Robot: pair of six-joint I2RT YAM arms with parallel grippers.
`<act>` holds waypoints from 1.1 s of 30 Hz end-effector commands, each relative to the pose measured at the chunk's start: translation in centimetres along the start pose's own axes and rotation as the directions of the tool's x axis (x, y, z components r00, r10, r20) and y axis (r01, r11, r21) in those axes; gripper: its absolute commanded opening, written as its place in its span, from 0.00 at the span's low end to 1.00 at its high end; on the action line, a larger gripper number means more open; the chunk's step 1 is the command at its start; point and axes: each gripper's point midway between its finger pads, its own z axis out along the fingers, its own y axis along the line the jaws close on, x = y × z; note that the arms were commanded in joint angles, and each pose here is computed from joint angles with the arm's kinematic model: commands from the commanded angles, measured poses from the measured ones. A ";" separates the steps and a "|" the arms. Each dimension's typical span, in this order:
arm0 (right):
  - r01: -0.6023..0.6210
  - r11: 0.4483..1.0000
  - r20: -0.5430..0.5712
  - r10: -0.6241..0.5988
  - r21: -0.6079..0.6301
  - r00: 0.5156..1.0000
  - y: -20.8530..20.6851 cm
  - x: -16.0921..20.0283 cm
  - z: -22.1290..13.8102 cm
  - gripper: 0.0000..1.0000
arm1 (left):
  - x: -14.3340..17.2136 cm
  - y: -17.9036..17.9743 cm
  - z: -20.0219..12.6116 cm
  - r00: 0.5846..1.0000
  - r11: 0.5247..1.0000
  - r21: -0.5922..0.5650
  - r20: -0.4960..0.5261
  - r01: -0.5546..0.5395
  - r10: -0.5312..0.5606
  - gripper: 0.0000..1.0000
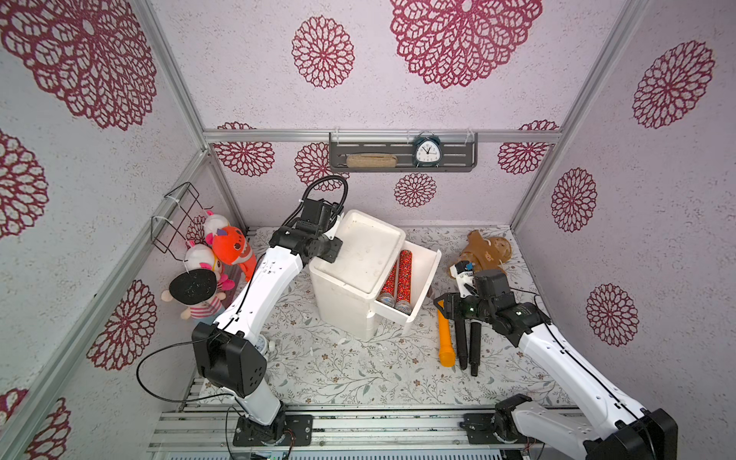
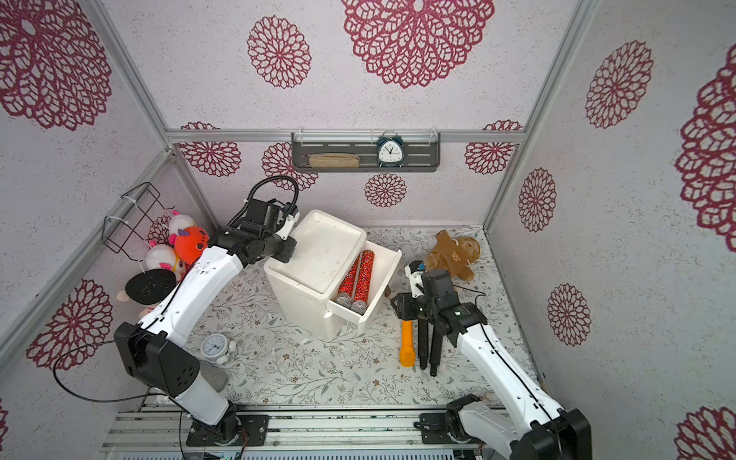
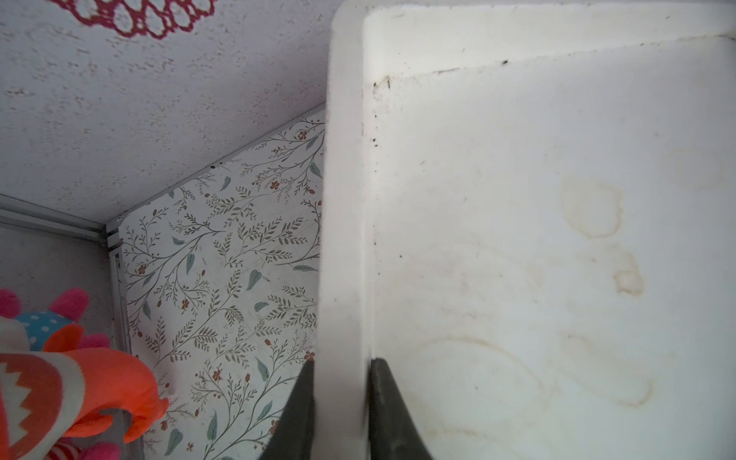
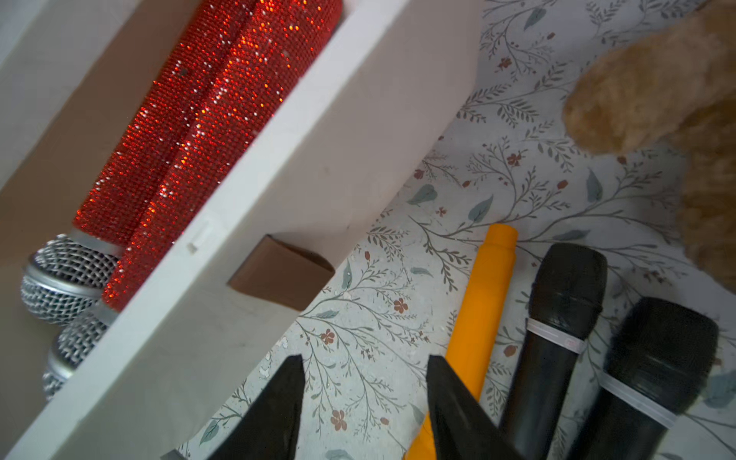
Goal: Take the microphone out of the drawer
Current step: Open the drawer in the storage box.
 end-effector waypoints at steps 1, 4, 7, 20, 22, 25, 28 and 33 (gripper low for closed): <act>0.036 0.999 0.020 -0.037 0.034 0.999 0.1 -1.6 -1.7 0.62 | 3.7 -1.4 3.1 0.985 0.997 0.020 -0.157 -0.072 0.074 0.01; 0.053 0.998 0.036 -0.055 0.037 0.998 0.6 -2.9 -2.6 0.73 | 3.8 -1.5 3.1 0.985 0.997 0.023 -0.157 -0.070 0.073 0.01; 0.069 0.997 0.035 -0.070 0.033 0.997 1.2 -4.2 -3.2 0.78 | 3.7 -1.6 3.1 0.985 0.997 0.026 -0.155 -0.067 0.070 0.01; 0.147 0.989 0.024 -0.147 0.013 0.989 4.6 -7.8 -2.5 0.99 | 3.7 -1.7 3.0 0.986 0.998 0.032 -0.153 -0.058 0.063 0.01; 0.166 0.986 0.017 -0.166 0.020 0.986 5.3 -8.3 -2.2 0.99 | 3.7 -1.8 3.0 0.987 0.998 0.036 -0.151 -0.056 0.061 0.01; 0.178 0.983 -0.011 -0.177 0.045 0.984 5.8 -8.8 -1.5 0.99 | 3.6 -2.1 2.9 0.988 0.998 0.045 -0.145 -0.051 0.057 0.01; 0.181 0.980 -0.046 -0.177 0.087 0.983 5.8 -9.3 -0.6 0.94 | 3.6 -2.1 2.9 0.988 0.998 0.046 -0.144 -0.048 0.054 0.01; 0.185 0.977 -0.077 -0.177 0.106 0.981 6.5 -10.0 0.9 0.78 | 3.6 -2.4 2.8 0.989 0.998 0.051 -0.140 -0.048 0.055 0.01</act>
